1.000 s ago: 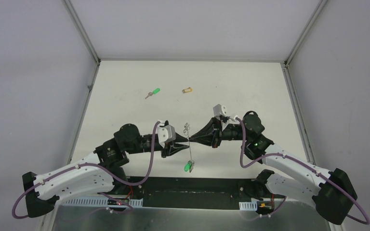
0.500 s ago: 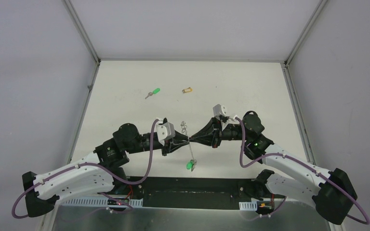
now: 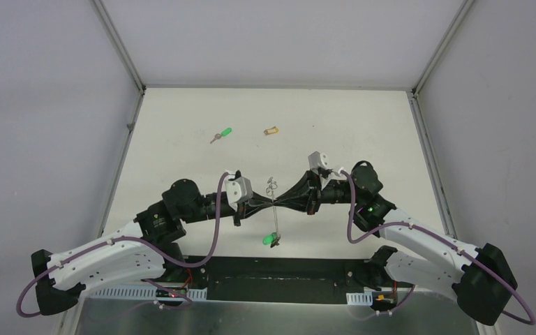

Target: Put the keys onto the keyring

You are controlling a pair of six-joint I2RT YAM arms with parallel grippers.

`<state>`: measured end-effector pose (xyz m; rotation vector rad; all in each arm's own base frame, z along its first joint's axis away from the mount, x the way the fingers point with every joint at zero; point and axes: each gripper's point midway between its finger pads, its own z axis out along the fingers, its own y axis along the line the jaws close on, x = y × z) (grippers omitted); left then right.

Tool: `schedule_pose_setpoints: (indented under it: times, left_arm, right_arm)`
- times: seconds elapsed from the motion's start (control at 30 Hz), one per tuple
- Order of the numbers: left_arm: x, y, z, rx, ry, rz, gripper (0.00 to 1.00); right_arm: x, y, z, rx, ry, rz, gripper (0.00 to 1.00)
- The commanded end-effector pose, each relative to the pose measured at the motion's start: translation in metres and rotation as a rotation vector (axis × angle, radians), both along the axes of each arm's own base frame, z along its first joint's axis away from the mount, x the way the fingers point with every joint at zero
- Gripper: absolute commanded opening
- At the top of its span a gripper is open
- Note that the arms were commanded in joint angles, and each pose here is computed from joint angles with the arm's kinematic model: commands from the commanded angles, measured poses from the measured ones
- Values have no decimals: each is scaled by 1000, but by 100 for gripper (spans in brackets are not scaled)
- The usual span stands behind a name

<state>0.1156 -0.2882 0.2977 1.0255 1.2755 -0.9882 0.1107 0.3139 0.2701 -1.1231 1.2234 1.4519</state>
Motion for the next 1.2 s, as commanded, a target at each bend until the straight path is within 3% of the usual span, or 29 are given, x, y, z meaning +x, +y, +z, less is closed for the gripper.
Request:
schedule_pose_setpoints:
  times: [0.0,0.1,0.27,0.3,0.43,0.7,0.9,1.1,1.17]
  left_arm:
    - [3,6,26,-68,-29,42,0]
    - [7,8,19,-40,2,68,0]
    - [20,14,13,-10,86,166,0]
    - [23,15,11,0,91,183,0]
    - [23,13,5,27,132,185,0]
    - [12,2,4,85,68,78,0]
    - [9,0,5,93,63,53,0]
    - [7,-2,3,100,75,40,0]
    - [6,-2,3,99,75,37,0]
  right_arm:
    - [-7,1,16,48,-38,31,0]
    - [-4,1,15,45,-27,19,5]
    - [-4,1,13,38,-20,18,51]
    - [-4,1,12,36,-21,14,56]
    - [0,-1,8,18,-31,-17,63]
    - [14,0,-4,-52,-44,-82,62]
    - [11,5,-4,-57,-41,-33,37]
    - [7,7,2,-33,-46,-5,28]
    - [6,7,0,-35,-44,1,18]
